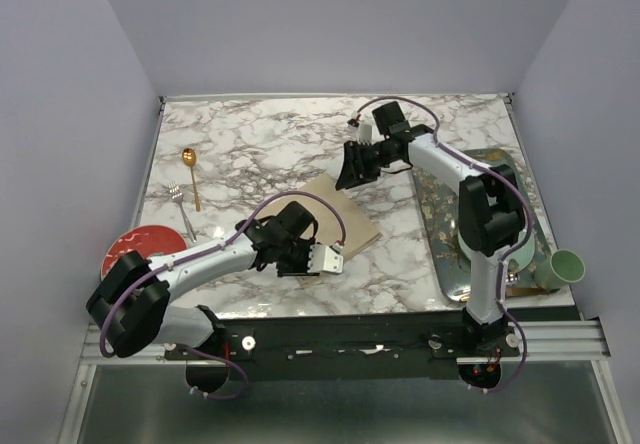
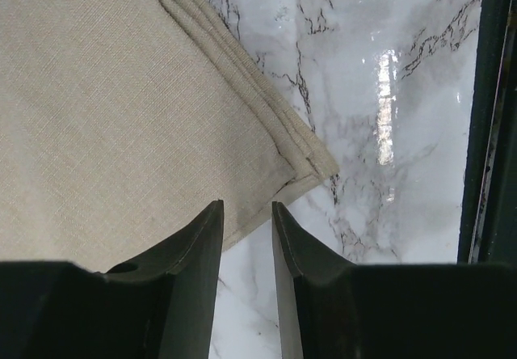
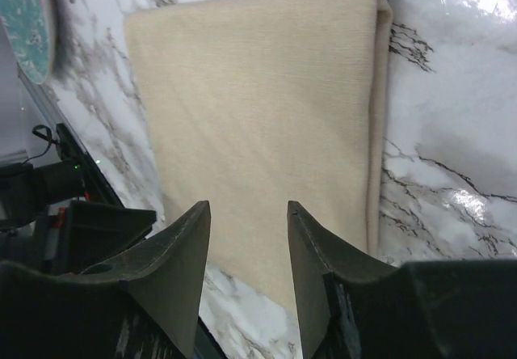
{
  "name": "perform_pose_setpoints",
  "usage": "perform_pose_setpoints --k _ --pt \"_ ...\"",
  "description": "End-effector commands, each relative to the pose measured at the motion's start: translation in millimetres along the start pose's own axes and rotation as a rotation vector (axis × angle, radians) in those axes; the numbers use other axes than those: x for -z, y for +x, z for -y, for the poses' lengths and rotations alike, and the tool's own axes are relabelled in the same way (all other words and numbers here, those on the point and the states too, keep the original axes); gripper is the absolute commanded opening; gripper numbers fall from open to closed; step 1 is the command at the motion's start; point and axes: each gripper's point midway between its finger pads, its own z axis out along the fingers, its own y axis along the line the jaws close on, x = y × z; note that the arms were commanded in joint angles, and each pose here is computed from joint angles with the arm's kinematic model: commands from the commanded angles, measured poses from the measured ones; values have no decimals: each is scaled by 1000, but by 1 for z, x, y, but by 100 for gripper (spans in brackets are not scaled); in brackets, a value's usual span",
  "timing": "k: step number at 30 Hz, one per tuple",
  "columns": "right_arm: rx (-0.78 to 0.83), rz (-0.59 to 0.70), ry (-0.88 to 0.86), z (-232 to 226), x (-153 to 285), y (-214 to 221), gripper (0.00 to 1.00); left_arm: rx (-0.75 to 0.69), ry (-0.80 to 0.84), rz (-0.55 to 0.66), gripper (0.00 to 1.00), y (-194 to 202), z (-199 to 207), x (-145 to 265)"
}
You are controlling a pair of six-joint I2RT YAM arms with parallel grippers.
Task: Fold the napkin into a case and place the utensils inside
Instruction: Pick up the top corner of the square folded napkin from the center of the board.
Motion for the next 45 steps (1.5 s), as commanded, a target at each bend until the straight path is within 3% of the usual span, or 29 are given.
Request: perform_pose_setpoints --k 1,19,33,40,45 --pt "77 41 -41 -29 25 -3 52 -52 51 26 39 -8 6 -10" --pt "61 0 -33 -21 23 5 53 -114 134 -25 40 3 17 -30" --pt "48 -3 -46 -22 25 6 53 -110 136 40 0 -14 7 -17" --pt "56 2 -39 -21 27 5 53 -93 109 75 0 -31 -12 -4" --pt "58 25 -22 -16 36 -2 53 -24 29 118 0 -36 -63 14"
